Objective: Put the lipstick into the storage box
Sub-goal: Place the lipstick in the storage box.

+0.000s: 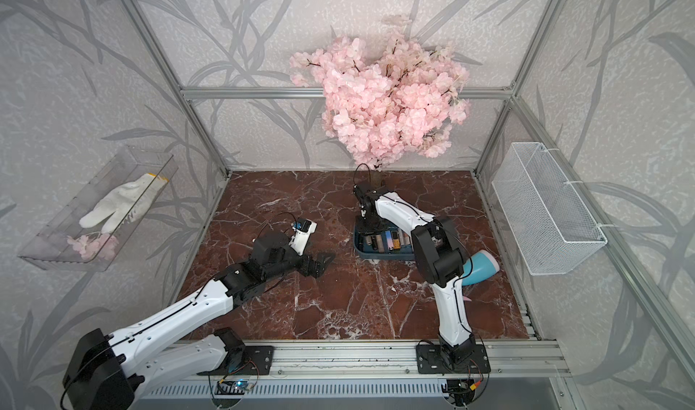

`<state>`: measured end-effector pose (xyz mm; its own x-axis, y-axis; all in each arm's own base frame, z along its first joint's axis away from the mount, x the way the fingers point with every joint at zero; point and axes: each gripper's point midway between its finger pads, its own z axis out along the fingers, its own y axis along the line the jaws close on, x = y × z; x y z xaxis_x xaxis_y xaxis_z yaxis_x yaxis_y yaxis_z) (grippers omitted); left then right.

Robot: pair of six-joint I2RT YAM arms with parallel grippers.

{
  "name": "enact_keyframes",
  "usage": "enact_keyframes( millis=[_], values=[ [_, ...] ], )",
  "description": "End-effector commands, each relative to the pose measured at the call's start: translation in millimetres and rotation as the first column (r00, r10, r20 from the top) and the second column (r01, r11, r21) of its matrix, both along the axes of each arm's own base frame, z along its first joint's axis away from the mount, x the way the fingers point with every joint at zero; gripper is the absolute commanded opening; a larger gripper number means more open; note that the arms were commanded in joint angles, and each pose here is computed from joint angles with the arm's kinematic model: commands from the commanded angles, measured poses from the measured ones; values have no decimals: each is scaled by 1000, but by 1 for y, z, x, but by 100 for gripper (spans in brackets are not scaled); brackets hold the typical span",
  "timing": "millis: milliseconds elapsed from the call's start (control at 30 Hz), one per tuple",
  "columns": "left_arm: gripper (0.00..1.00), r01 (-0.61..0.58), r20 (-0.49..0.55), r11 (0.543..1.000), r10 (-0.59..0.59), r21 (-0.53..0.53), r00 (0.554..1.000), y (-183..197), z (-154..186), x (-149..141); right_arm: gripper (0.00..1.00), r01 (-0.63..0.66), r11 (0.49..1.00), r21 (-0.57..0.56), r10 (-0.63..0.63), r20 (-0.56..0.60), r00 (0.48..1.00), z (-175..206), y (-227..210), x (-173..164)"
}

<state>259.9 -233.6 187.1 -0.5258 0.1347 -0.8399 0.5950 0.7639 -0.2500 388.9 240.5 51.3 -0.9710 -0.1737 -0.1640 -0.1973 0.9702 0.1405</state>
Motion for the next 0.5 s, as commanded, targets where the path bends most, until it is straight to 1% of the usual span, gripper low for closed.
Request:
enact_keyframes(
  millis=[0,167,467],
  values=[
    [100,-20,31,1000,20,-8,999,4,14,5,26,-10,1000,12,10,10,1000,-1,5,8],
    [100,-38,25,999,38,-2,999,8,12,7,27,-15,1000,1,15,-4,1000,-10,4,11],
    [100,-69,-1,998,69,-9,998,11,10,11,35,-13,1000,-21,12,-19,1000,-19,-1,11]
  ],
)
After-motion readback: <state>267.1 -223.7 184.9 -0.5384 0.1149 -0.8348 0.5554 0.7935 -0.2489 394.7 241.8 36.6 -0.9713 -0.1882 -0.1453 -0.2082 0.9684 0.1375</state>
